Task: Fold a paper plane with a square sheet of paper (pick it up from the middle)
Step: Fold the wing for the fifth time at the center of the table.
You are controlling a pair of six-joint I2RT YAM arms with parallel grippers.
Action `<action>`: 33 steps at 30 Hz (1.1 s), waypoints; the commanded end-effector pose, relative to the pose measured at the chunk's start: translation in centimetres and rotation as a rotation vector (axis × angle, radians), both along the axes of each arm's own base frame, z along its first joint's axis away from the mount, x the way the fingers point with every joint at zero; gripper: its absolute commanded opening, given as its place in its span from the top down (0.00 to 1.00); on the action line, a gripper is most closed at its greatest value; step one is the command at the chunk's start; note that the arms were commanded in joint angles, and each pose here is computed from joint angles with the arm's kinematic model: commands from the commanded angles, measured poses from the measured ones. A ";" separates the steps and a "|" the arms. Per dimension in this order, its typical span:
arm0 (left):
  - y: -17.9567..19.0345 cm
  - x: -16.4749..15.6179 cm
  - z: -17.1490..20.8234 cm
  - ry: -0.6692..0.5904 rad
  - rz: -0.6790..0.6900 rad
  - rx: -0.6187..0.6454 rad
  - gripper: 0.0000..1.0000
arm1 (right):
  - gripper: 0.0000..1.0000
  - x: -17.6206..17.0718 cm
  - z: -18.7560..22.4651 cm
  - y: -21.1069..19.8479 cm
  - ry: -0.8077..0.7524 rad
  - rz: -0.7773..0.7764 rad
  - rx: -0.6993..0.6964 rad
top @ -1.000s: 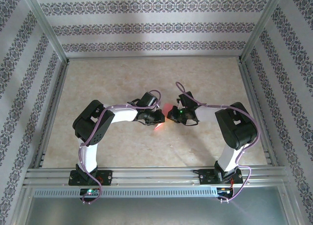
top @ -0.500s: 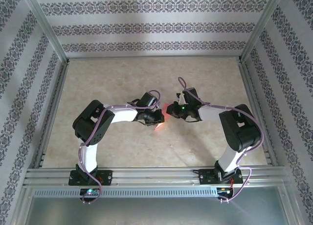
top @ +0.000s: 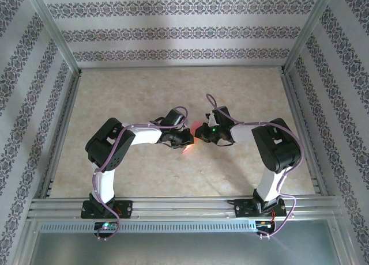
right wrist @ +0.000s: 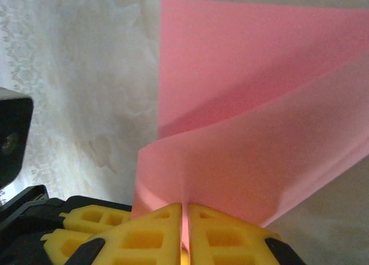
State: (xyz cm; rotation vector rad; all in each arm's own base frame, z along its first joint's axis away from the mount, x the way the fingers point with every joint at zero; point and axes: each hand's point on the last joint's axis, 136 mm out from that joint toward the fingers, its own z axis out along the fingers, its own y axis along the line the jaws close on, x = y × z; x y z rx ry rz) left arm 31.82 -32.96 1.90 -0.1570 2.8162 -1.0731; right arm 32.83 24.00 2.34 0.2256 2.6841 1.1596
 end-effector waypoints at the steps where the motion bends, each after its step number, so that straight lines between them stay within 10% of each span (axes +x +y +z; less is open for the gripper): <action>1: 2.0 -0.9 -2.3 0.077 0.055 0.061 0.89 | 0.88 -0.1 -1.2 -0.2 0.033 -0.018 -0.041; 33: 1.9 -1.2 3.0 0.053 0.022 -0.107 0.75 | 0.89 -0.4 -4.3 -2.0 0.126 0.006 -0.163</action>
